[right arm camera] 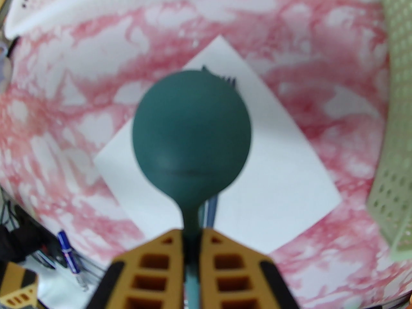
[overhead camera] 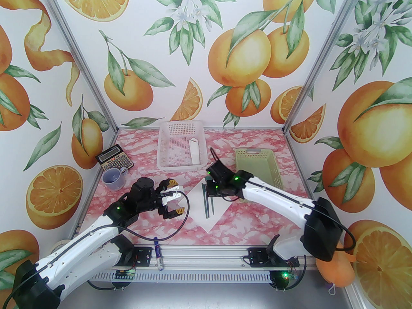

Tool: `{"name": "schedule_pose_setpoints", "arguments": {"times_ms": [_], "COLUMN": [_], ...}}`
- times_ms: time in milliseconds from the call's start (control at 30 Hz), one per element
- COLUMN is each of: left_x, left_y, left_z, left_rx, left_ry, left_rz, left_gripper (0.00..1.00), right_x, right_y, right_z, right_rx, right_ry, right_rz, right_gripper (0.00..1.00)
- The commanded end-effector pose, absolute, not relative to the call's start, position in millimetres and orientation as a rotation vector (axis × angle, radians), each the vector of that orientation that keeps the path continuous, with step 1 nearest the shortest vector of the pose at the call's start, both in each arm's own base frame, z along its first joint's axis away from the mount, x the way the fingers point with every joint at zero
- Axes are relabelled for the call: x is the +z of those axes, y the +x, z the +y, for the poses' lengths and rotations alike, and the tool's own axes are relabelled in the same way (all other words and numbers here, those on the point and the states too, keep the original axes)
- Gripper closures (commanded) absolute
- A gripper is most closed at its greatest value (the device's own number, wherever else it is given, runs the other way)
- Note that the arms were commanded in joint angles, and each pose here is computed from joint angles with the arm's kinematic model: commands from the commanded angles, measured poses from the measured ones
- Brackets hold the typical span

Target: Place the utensils on the paper napkin and roll it up

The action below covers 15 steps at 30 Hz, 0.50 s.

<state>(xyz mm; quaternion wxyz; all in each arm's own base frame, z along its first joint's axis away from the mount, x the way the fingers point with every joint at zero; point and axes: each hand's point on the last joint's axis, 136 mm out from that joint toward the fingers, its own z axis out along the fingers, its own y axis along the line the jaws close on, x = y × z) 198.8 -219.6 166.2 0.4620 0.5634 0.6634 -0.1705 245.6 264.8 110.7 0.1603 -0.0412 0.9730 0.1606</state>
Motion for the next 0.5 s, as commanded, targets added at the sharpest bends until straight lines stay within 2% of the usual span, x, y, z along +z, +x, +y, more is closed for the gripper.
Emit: {"name": "schedule_pose_setpoints", "arguments": {"times_ms": [0, 467], "left_x": [171, 171], "left_y": [194, 193], "left_z": [-222, -222], "left_rx": [-0.436, -0.434], "left_ry": [1.408, 1.411], "left_rz": [1.593, 1.59], "left_gripper": [0.0, 0.0], "right_x": [106, 66], "right_y": [249, 243], "right_z": [275, 294], "right_rx": [0.471, 0.443], "right_ry": [-0.077, -0.082], "right_rz": [2.761, 2.82], "right_gripper": [0.88, 0.88]}}
